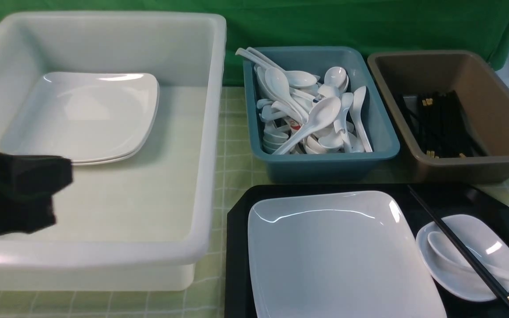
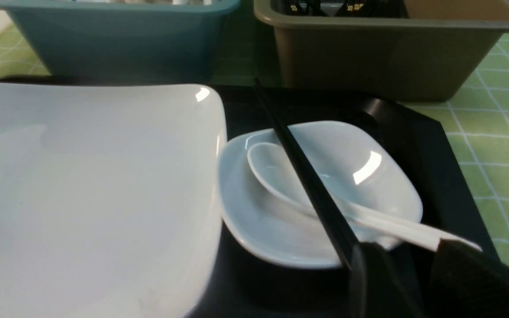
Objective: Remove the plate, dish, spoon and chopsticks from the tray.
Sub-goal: Use the right arm to grab a pair of chopsticks from the plate
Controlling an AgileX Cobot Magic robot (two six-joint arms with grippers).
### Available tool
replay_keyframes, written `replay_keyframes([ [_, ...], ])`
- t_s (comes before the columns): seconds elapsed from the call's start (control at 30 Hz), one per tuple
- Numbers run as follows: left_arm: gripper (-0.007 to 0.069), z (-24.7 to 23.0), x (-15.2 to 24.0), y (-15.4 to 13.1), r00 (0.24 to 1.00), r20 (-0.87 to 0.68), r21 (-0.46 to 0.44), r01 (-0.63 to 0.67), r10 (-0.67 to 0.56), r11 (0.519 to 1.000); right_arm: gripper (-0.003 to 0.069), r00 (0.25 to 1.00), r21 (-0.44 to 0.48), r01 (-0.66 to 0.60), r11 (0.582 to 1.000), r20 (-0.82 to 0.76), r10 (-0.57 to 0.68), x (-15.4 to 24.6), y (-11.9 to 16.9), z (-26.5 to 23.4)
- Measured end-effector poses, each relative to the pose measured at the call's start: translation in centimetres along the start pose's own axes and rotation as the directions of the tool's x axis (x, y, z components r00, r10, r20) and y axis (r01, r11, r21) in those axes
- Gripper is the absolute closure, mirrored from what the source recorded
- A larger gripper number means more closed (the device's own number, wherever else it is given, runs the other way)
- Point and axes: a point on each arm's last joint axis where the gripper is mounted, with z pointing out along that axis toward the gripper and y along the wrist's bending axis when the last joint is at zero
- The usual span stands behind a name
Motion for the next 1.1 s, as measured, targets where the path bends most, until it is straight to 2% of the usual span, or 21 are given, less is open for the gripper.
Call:
replay_keyframes([
  [0.03,0.062,0.4,-0.1,-0.3,1.0,-0.014,0.027,-0.014,0.014,1.0,0.0422,0.999,-0.006,-0.044,0.999,0.015,0.044,-0.1,0.0,0.0],
  [0.07,0.062,1.3,0.0,-0.9,0.998,-0.038,0.069,-0.054,0.057,0.996,0.0422,0.989,-0.022,-0.139,0.99,0.036,0.14,-0.4,0.2,0.0],
  [0.1,0.062,1.4,0.0,-1.1,0.997,-0.041,0.085,-0.06,0.063,0.995,0.0422,0.986,-0.025,-0.159,0.987,0.04,0.159,-0.4,0.2,0.0],
  [0.13,0.062,1.9,0.1,-2.0,0.992,-0.048,0.142,-0.105,0.113,0.984,0.0422,0.951,-0.051,-0.3,0.953,0.065,0.303,-0.7,0.3,0.0],
  [0.17,0.062,2.1,0.2,-2.6,0.989,-0.045,0.172,-0.13,0.139,0.977,0.0422,0.924,-0.065,-0.369,0.927,0.083,0.373,-0.9,0.3,-0.1],
  [0.2,0.062,2.1,0.2,-2.5,0.989,-0.044,0.172,-0.132,0.142,0.976,0.0422,0.924,-0.062,-0.369,0.927,0.084,0.374,-0.9,0.2,0.0],
  [0.27,0.062,2.2,0.3,-3.7,0.982,-0.027,0.231,-0.176,0.187,0.957,0.0422,0.863,-0.106,-0.472,0.875,0.149,0.483,-1.7,0.2,-0.2],
  [0.37,0.062,2.2,0.2,-4.2,0.979,-0.008,0.25,-0.195,0.204,0.948,0.0422,0.804,-0.154,-0.532,0.832,0.216,0.554,-2.4,0.1,-0.3],
  [0.43,0.062,2.2,0.2,-4.2,0.978,-0.003,0.25,-0.2,0.207,0.947,0.0428,0.799,-0.154,-0.549,0.822,0.194,0.57,-2.8,0.2,-0.5],
  [0.5,0.062,2.2,0.1,-4.2,0.977,0.001,0.245,-0.205,0.211,0.948,0.0432,0.83,-0.131,-0.529,0.839,0.126,0.543,-4.2,0.4,-0.9],
  [0.53,0.062,2.3,0.1,-4.2,0.977,0.004,0.242,-0.208,0.213,0.948,0.0433,0.88,-0.11,-0.465,0.879,0.052,0.472,-5.9,0.8,-1.2],
  [0.57,0.062,2.3,0.1,-4.2,0.977,0.007,0.24,-0.21,0.214,0.948,0.0433,0.904,-0.097,-0.427,0.899,-0.013,0.428,-6.6,1.0,-1.0],
  [0.6,0.062,2.3,0.1,-4.1,0.976,0.008,0.237,-0.213,0.218,0.948,0.0433,0.941,-0.096,-0.335,0.937,-0.075,0.329,-8.5,1.2,-1.1],
  [0.63,0.062,2.3,0.1,-4.1,0.976,0.008,0.237,-0.214,0.218,0.948,0.0433,0.942,-0.1,-0.335,0.937,-0.076,0.328,-8.5,1.3,-1.1],
  [0.67,0.062,2.3,0.0,-4.1,0.974,0.013,0.227,-0.222,0.224,0.948,0.0433,0.96,-0.105,-0.212,0.972,-0.208,0.187,-10.7,1.6,-0.4],
  [0.7,0.062,2.3,0.0,-4.1,0.972,0.015,0.226,-0.233,0.236,0.946,0.0433,0.945,-0.093,-0.123,0.988,-0.314,0.089,-11.9,1.9,0.8],
  [0.77,0.062,2.2,0.0,-4.0,0.967,0.023,0.223,-0.253,0.254,0.941,0.0428,0.875,-0.14,-0.028,0.99,-0.482,-0.043,-13.9,2.0,2.6],
  [0.87,0.062,1.5,0.0,-4.1,0.956,0.048,0.226,-0.291,0.288,0.93,0.0412,0.736,-0.155,0.047,0.987,-0.662,-0.14,-14.7,1.9,6.0],
  [1.0,0.062,-0.4,-0.2,-4.2,0.944,0.115,0.221,-0.328,0.309,0.918,0.0401,0.534,-0.174,0.11,0.978,-0.82,-0.206,-14.0,1.6,11.7],
  [1.1,0.062,-1.8,-0.2,-4.2,0.935,0.165,0.209,-0.343,0.313,0.916,0.0391,0.415,-0.194,0.116,0.974,-0.882,-0.225,-12.2,1.5,14.5],
])
